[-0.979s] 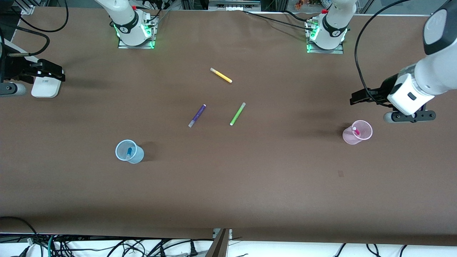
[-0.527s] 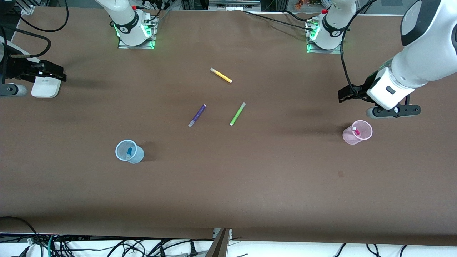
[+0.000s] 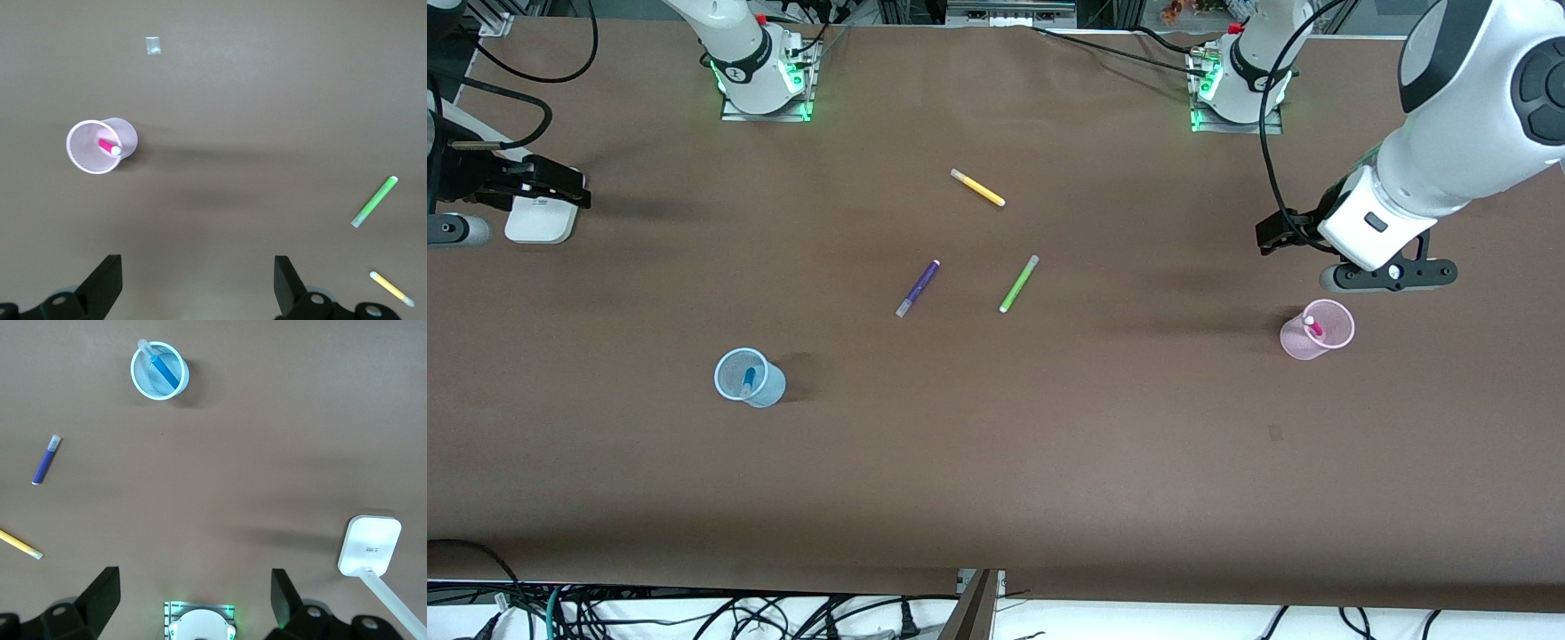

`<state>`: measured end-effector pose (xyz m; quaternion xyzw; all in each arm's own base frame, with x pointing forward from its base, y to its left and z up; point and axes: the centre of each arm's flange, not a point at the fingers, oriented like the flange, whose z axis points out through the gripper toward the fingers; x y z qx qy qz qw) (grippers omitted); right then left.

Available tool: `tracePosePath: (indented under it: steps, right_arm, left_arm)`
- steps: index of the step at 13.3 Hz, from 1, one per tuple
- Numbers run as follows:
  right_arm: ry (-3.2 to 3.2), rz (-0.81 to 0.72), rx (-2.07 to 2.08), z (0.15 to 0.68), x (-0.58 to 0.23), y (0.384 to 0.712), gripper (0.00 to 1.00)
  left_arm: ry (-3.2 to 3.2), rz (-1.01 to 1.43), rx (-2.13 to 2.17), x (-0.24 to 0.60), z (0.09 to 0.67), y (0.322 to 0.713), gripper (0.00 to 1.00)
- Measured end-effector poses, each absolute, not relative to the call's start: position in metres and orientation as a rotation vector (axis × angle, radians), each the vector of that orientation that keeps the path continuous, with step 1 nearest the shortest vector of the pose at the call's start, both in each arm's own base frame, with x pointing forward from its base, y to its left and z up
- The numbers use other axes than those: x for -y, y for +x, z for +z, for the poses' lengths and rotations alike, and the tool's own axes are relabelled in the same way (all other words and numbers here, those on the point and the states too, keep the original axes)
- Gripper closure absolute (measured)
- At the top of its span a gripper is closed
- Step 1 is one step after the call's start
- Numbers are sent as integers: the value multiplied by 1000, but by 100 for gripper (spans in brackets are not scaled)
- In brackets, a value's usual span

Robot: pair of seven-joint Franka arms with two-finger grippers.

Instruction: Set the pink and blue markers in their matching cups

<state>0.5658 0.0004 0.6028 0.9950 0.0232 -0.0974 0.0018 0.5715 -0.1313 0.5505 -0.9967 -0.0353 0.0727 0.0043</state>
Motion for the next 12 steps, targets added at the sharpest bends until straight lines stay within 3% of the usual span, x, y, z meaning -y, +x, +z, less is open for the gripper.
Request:
tracePosePath:
  steps: [12]
  right_arm:
    - [3122,-304,-71,603,0,566,0]
  left_arm:
    - [-3105,158,-15,72,570,549,0]
